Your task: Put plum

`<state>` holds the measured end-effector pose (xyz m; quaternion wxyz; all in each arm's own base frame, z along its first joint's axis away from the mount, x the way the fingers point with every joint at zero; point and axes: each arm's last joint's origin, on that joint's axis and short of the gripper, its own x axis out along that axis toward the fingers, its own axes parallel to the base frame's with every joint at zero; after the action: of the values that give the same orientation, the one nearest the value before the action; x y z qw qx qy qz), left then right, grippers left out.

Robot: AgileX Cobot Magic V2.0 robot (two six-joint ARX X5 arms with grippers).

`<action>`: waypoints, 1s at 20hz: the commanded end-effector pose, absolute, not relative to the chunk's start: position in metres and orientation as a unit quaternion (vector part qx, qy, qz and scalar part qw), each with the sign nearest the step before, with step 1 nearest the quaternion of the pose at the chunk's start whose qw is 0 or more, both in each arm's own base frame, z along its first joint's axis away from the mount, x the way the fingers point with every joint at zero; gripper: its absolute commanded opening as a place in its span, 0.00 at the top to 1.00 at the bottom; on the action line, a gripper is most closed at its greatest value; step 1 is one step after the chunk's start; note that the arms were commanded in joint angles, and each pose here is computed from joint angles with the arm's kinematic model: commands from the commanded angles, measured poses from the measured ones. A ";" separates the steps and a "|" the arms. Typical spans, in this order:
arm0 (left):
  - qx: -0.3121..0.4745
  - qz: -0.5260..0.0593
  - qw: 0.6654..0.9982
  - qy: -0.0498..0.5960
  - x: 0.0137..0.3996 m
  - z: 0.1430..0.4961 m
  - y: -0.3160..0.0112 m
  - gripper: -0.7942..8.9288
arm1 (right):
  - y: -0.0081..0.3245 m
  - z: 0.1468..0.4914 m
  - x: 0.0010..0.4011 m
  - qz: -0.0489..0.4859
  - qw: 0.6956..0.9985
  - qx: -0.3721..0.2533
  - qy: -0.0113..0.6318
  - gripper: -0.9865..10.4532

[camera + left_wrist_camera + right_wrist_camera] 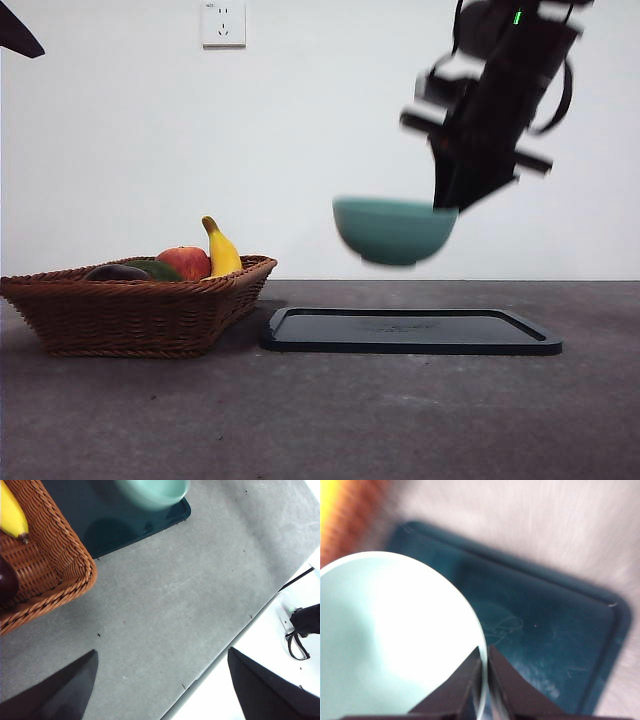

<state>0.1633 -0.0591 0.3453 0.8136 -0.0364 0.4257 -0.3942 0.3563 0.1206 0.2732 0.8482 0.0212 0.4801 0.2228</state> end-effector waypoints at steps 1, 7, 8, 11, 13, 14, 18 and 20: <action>-0.030 -0.402 0.817 0.412 0.165 0.351 -0.060 0.51 | 0.118 0.298 0.343 0.231 0.854 0.015 0.466 0.90; -0.030 -0.402 0.817 0.412 0.165 0.351 -0.060 0.51 | 0.105 0.351 0.288 0.247 0.859 0.008 0.448 0.90; -0.030 -0.402 0.817 0.412 0.165 0.351 -0.060 0.51 | 0.103 0.356 0.280 0.250 0.859 0.007 0.446 0.90; -0.030 -0.402 0.817 0.412 0.165 0.351 -0.060 0.51 | 0.102 0.362 0.252 0.265 0.863 0.001 0.431 0.90; -0.030 -0.402 0.817 0.412 0.165 0.351 -0.060 0.51 | 0.103 0.354 0.237 0.274 0.859 -0.004 0.431 0.90; -0.030 -0.402 0.817 0.412 0.165 0.351 -0.060 0.51 | 0.103 0.348 0.232 0.278 0.857 -0.006 0.434 0.90; -0.030 -0.402 0.817 0.412 0.165 0.351 -0.060 0.51 | 0.110 0.312 0.220 0.287 0.844 -0.007 0.454 0.90; -0.030 -0.402 0.817 0.412 0.165 0.351 -0.060 0.51 | 0.116 0.292 0.219 0.293 0.840 -0.005 0.458 0.90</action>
<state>0.1633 -0.0591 0.3453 0.8136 -0.0364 0.4259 -0.3941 0.2171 0.1125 0.2911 0.8385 -0.0136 0.4595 0.2924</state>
